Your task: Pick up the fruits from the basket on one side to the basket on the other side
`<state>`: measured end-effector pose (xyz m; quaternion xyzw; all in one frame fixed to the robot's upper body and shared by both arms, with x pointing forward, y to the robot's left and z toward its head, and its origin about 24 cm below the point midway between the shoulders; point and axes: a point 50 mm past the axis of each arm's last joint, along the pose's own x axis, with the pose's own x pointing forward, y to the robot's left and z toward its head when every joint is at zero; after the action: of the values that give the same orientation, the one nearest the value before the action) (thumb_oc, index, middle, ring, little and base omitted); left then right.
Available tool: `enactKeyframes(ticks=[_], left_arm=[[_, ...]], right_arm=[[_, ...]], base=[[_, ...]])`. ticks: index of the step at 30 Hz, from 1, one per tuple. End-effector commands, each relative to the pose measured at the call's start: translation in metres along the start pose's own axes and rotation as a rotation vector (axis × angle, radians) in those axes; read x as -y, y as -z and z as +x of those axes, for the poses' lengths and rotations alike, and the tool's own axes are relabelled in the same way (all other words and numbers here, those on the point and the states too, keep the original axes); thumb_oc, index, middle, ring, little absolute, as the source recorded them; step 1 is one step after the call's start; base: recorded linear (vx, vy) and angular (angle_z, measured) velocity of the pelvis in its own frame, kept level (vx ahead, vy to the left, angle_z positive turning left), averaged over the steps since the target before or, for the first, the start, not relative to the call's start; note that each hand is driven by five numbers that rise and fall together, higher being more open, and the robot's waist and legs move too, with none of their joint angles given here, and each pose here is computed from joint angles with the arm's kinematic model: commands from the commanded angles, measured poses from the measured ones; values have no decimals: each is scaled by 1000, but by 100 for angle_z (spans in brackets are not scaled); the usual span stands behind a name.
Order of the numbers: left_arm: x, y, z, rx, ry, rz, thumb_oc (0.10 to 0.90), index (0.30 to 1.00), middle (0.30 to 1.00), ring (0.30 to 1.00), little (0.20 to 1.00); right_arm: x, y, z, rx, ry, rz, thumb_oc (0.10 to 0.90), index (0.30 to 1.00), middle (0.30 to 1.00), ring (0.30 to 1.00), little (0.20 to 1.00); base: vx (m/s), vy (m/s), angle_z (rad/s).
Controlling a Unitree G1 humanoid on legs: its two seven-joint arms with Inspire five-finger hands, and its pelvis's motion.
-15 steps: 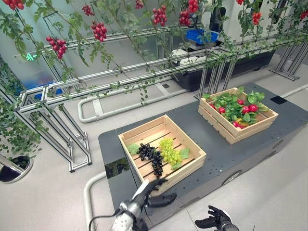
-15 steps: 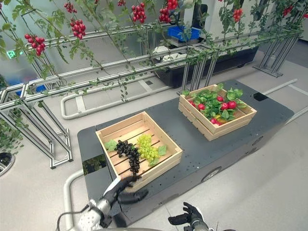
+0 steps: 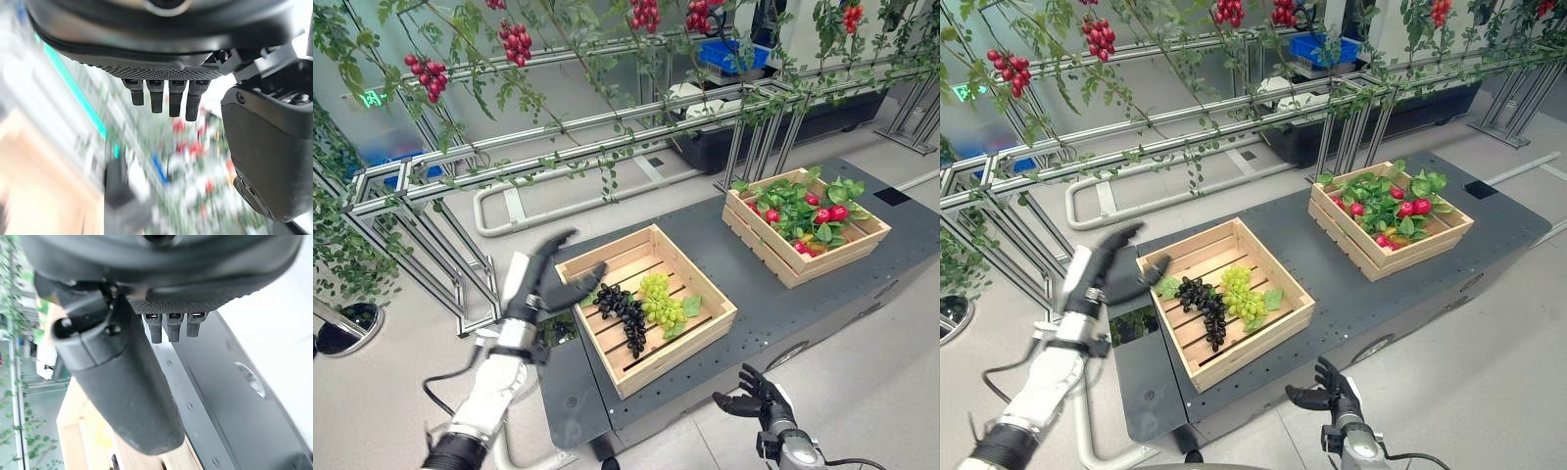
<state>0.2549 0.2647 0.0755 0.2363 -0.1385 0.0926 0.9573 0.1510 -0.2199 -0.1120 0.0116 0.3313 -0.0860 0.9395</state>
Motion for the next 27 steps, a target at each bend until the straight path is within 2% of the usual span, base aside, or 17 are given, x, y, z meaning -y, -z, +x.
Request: enactKeyframes(ticks=[1, 10, 11, 14, 15, 20, 25, 27], left_arm=[[-28, -66, 55, 321, -150, 97, 800, 900, 900, 900, 900], [-57, -110, 108, 427, -274, 359, 800, 900, 900, 900, 900], [-62, -125, 122, 470, -317, 452, 800, 900, 900, 900, 900], [-71, -142, 136, 515, -367, 581, 800, 900, 900, 900, 900], [-71, -142, 136, 515, -367, 581, 800, 900, 900, 900, 900], [-80, -168, 151, 588, -391, 881, 800, 900, 900, 900, 900], [-87, -185, 159, 598, -411, 984, 800, 900, 900, 900, 900], [-88, -194, 162, 616, -413, 1077, 800, 900, 900, 900, 900]], right_arm=[[0, -54, 9, 258, -16, 29, 800, 900, 900, 900, 900], [3, -104, 22, 398, -24, 7, 800, 900, 900, 900, 900], [1, -126, 26, 458, -38, -3, 800, 900, 900, 900, 900], [2, -149, 30, 510, -52, -21, 800, 900, 900, 900, 900], [2, -149, 30, 510, -52, -21, 800, 900, 900, 900, 900], [8, -165, 34, 537, -55, -35, 800, 900, 900, 900, 900], [18, -168, 36, 523, -35, 4, 800, 900, 900, 900, 900], [20, -170, 37, 529, -27, 10, 800, 900, 900, 900, 900]], base=[[14, 33, 6], [-159, 85, 4], [-309, 66, 1], [-256, 69, -4], [-162, 60, -11], [-110, 66, 1], [-36, 73, 8], [-20, 37, 6]])
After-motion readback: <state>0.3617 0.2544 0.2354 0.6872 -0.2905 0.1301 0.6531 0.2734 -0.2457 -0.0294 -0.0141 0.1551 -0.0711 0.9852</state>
